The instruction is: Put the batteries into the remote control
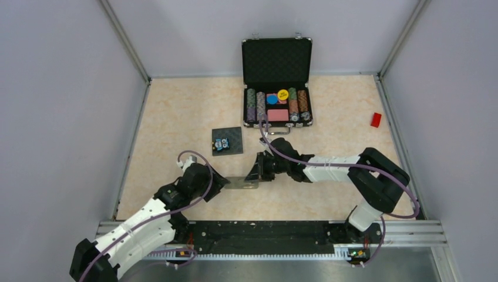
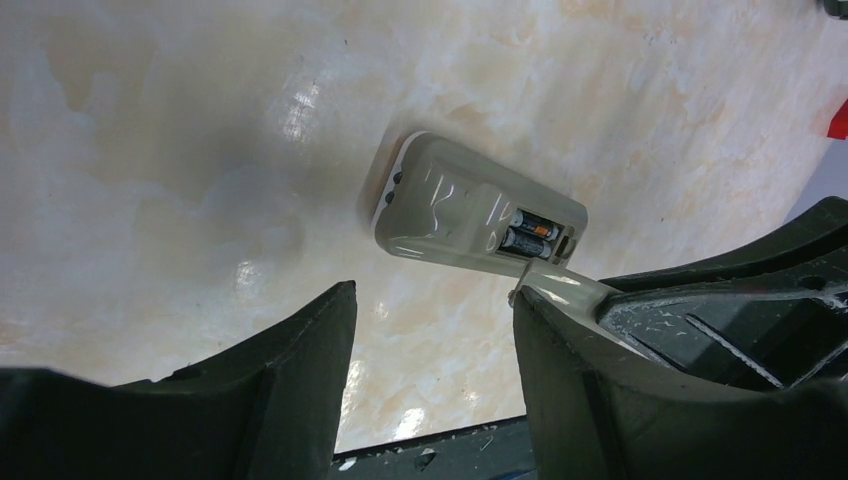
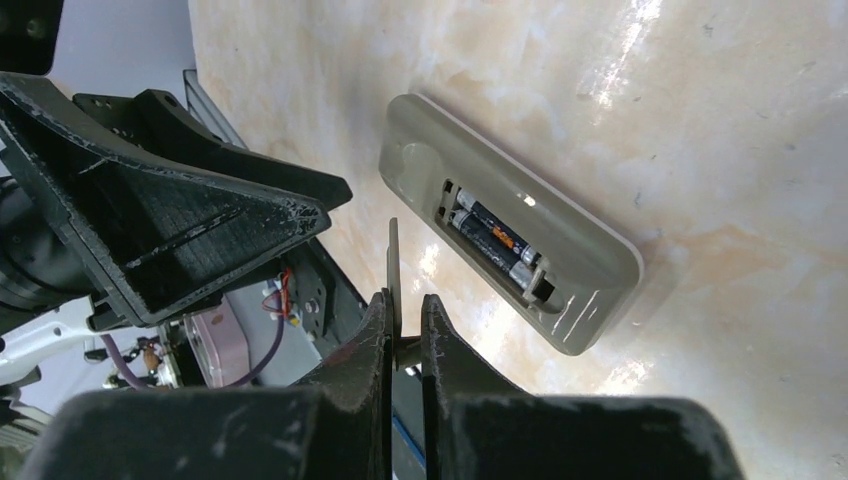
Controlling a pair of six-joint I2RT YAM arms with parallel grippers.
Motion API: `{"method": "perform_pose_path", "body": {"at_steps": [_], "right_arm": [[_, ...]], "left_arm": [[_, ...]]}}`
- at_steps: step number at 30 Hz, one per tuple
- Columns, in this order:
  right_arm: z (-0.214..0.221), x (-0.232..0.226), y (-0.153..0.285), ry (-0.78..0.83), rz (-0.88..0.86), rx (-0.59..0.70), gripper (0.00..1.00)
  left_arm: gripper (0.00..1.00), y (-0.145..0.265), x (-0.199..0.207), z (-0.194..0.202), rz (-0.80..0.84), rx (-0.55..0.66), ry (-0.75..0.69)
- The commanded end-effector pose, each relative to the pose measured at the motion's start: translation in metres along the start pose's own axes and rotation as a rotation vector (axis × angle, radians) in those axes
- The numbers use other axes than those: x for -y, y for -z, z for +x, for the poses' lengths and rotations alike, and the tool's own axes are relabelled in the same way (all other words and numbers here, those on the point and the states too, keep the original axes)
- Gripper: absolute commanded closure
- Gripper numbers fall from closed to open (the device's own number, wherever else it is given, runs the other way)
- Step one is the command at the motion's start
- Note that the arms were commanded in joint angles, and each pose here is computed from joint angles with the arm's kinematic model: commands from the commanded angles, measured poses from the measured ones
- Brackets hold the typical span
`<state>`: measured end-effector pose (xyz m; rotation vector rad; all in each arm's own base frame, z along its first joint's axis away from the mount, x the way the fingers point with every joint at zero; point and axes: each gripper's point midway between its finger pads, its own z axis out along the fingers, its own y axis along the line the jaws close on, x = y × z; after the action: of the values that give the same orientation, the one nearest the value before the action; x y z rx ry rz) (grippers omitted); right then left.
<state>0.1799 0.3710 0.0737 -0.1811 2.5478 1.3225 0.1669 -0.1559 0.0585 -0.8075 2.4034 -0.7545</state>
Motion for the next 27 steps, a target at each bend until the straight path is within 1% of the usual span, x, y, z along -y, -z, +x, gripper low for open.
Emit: {"method": "perform_pose_path", "body": {"at_steps": [1, 8, 13, 17, 27], "right_arm": [[-0.016, -0.005, -0.002, 0.019, -0.023, 0.031, 1.00], [-0.023, 0.009, -0.010, -0.018, 0.019, 0.038, 1.00], [-0.025, 0.013, -0.010, -0.041, 0.031, 0.044, 1.00], [-0.025, 0.014, -0.011, -0.055, 0.025, 0.045, 1.00], [-0.023, 0.019, -0.012, -0.096, 0.029, 0.054, 1.00]], "left_arm": [[0.36, -0.005, 0.015, -0.002, 0.070, -0.005, 0.012], [0.36, -0.010, 0.015, -0.001, 0.064, -0.030, 0.015], [0.37, -0.011, 0.017, -0.002, 0.066, -0.025, 0.017], [0.37, -0.010, 0.019, 0.002, 0.075, -0.053, 0.014], [0.37, -0.011, 0.019, 0.002, 0.075, -0.058, 0.017]]}}
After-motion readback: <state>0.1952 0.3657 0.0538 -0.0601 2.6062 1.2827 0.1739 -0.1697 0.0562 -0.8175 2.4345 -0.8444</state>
